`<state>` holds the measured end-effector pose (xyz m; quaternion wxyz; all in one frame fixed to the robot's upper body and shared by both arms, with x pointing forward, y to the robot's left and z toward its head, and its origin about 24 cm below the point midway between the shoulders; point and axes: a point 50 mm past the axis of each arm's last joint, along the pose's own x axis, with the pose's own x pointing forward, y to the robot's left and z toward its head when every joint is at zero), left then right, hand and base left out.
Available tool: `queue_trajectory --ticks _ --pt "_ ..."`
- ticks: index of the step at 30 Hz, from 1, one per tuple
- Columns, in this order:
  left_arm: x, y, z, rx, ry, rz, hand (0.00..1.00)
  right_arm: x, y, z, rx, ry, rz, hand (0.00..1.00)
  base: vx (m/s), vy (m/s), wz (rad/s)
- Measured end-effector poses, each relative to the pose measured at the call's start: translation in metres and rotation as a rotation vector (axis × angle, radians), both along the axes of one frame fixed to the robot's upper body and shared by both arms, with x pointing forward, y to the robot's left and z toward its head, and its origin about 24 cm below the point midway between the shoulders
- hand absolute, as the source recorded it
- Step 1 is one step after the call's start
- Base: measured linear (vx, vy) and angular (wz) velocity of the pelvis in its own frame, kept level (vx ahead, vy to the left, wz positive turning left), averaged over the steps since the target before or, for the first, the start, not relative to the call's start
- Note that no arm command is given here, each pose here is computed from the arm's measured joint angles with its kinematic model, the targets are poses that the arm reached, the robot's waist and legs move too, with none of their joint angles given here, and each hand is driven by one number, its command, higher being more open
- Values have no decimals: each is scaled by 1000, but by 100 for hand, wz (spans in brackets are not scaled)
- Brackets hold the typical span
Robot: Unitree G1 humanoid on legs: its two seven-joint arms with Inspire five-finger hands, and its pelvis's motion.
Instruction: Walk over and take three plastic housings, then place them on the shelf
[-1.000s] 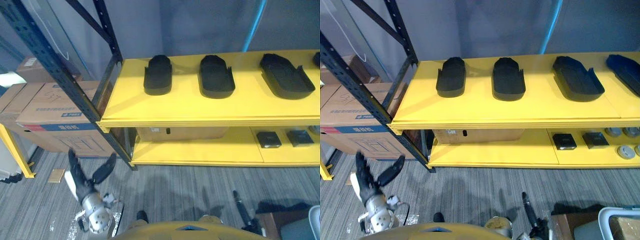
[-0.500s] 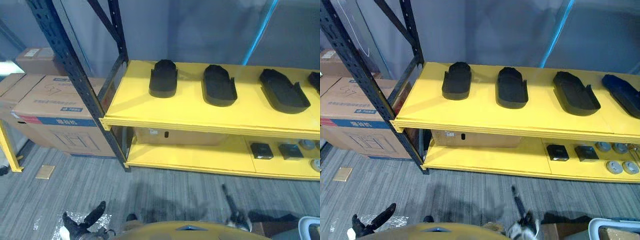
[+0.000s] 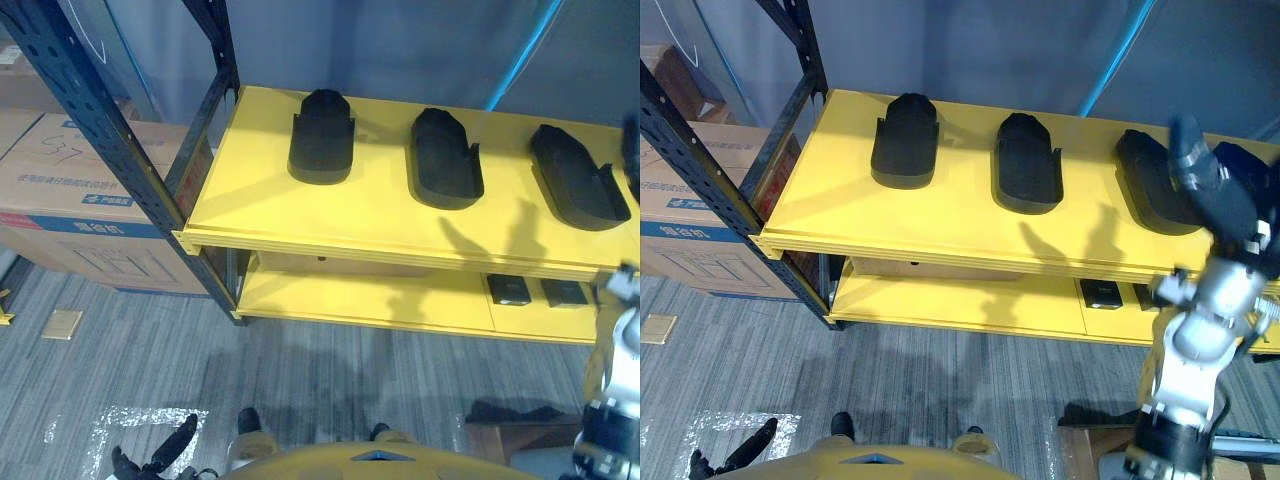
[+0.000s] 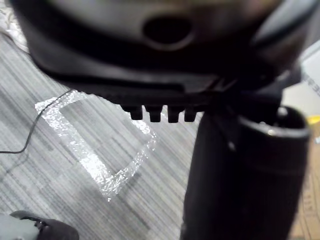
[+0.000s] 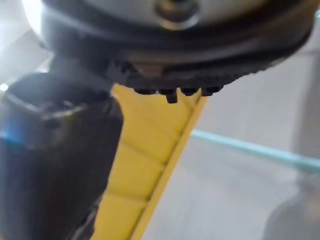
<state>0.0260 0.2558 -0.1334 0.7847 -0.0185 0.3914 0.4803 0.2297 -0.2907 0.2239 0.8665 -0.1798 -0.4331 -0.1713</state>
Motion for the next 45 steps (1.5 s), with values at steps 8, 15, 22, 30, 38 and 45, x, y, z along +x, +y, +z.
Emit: queue_trajectory --ticks 8,15,22,30,38,45 --pt "21 4 3 -9 -54 -117 100 84 68 7 -468 492 330 100 -66 -9 32" --pt "39 29 19 46 -126 -188 100 115 68 22 -524 580 306 100 -70 -4 14" --pt "73 29 32 -7 -268 -336 100 114 79 42 -652 543 314 100 -30 1 1" --pt "97 25 44 -25 -369 -434 100 118 82 27 -765 667 298 100 0 0 0" --pt "100 24 46 -27 -379 -460 100 119 75 5 -806 782 253 100 -6 1 -1" --pt "100 28 48 -12 -368 -476 100 115 67 5 -847 816 253 100 0 0 0"
